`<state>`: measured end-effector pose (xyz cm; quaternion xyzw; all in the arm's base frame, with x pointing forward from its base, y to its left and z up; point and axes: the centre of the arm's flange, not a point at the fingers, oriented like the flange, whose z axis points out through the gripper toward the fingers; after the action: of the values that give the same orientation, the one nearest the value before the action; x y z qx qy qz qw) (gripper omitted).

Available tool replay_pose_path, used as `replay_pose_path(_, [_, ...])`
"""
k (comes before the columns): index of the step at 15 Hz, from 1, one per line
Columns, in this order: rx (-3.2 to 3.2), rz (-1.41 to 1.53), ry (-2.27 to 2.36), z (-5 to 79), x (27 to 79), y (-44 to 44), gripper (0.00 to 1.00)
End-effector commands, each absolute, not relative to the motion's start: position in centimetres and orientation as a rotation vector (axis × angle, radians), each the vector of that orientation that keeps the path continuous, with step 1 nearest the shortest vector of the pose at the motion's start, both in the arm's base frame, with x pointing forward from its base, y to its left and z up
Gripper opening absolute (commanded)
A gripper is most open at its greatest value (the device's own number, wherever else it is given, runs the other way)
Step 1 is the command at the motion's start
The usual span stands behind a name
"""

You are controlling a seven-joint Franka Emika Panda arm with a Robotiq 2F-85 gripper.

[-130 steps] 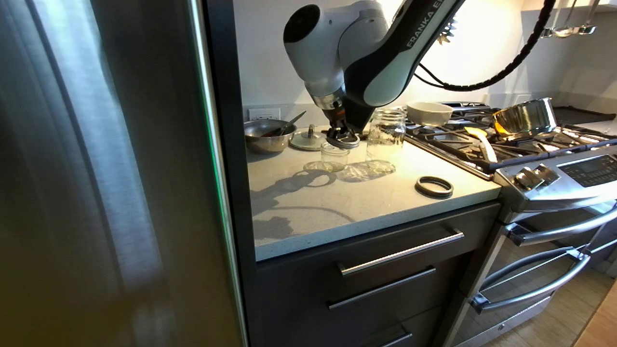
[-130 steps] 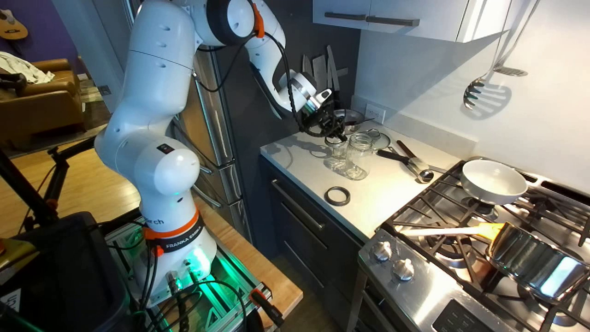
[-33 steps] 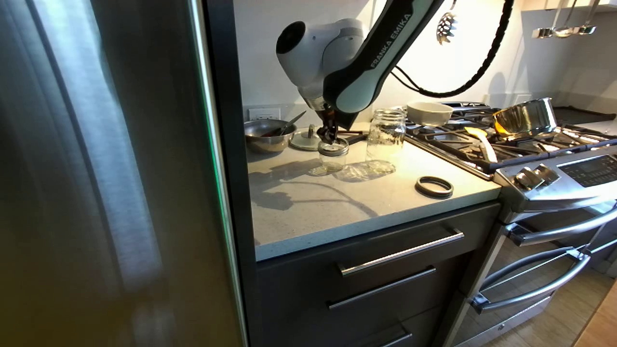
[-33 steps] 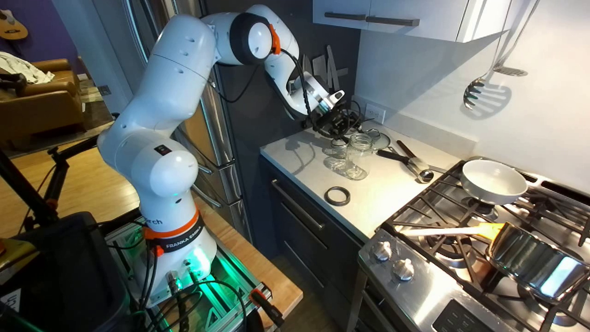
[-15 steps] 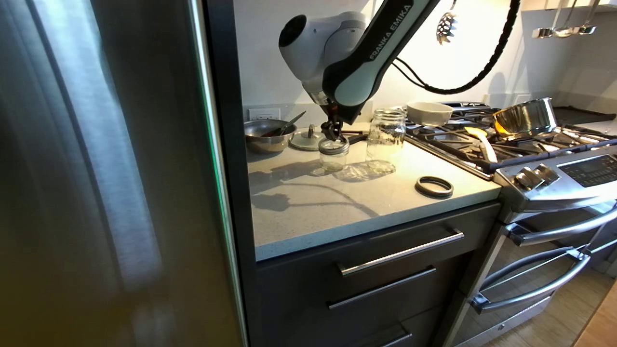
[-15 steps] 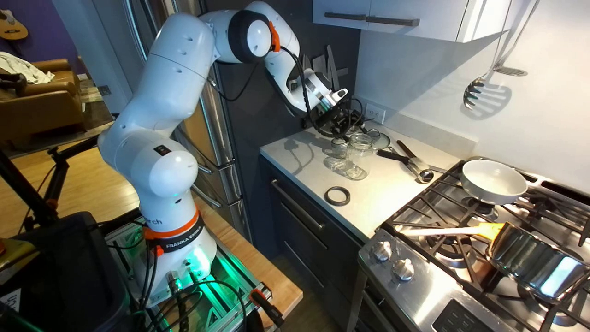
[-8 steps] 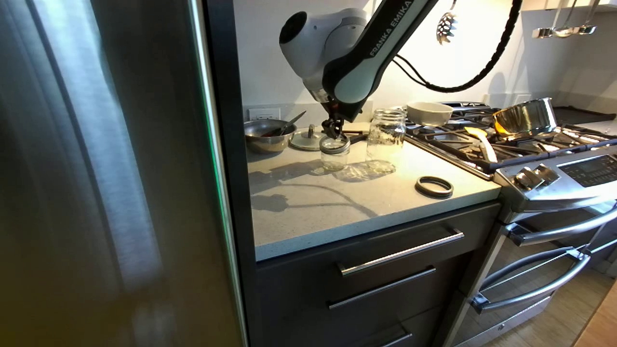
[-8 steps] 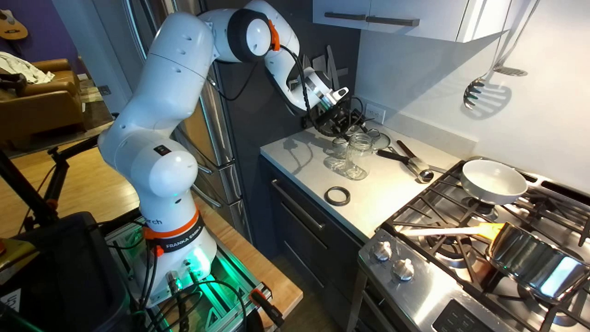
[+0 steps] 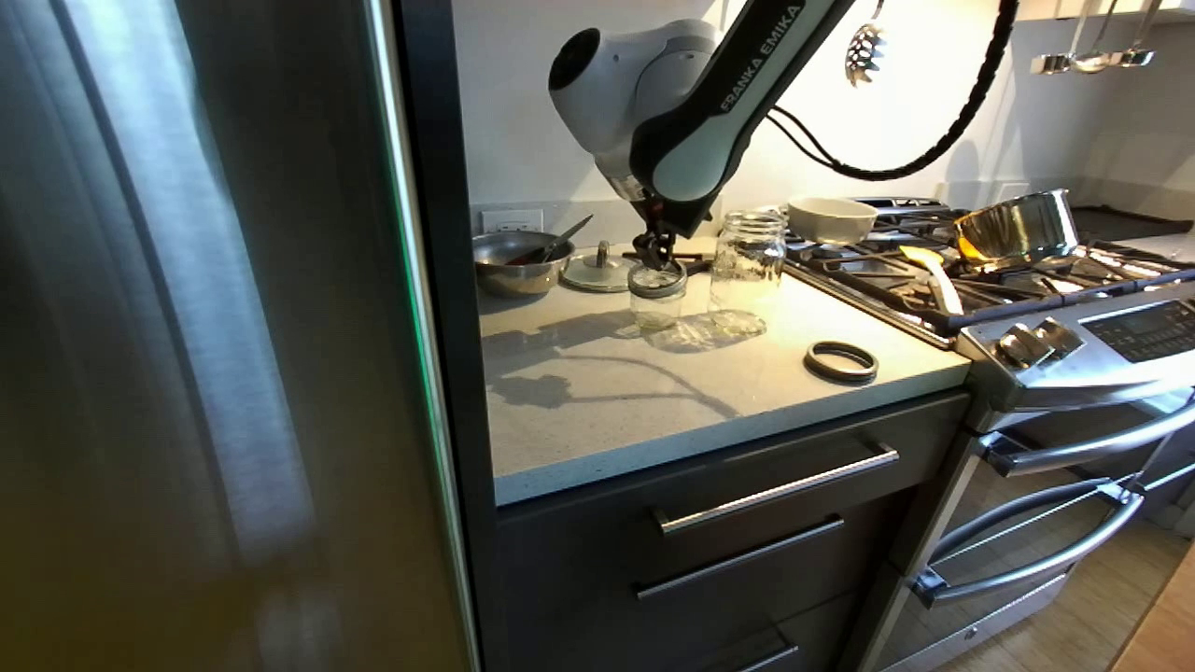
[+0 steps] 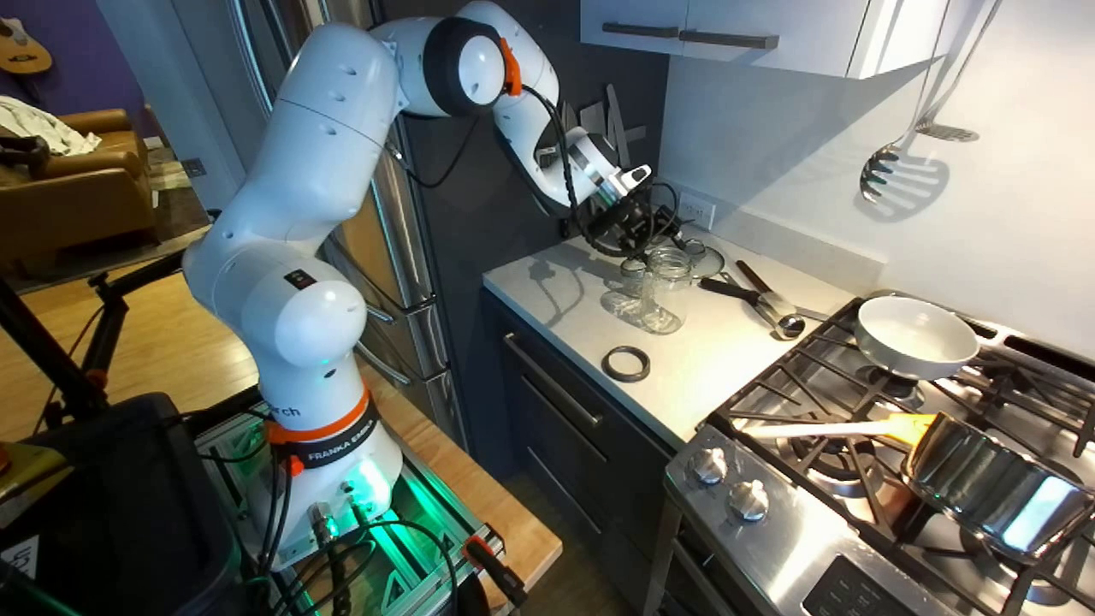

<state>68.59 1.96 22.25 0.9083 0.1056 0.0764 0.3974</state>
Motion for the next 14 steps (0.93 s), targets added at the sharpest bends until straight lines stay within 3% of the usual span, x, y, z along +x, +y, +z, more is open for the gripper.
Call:
replay_pose_path(1, [2.305, 0.133, 0.259, 21.76, 68.27, 1.40, 1.00])
replay_pose_path(14, [2.344, 0.111, 0.225, 22.08, 68.77, 1.05, 1.00])
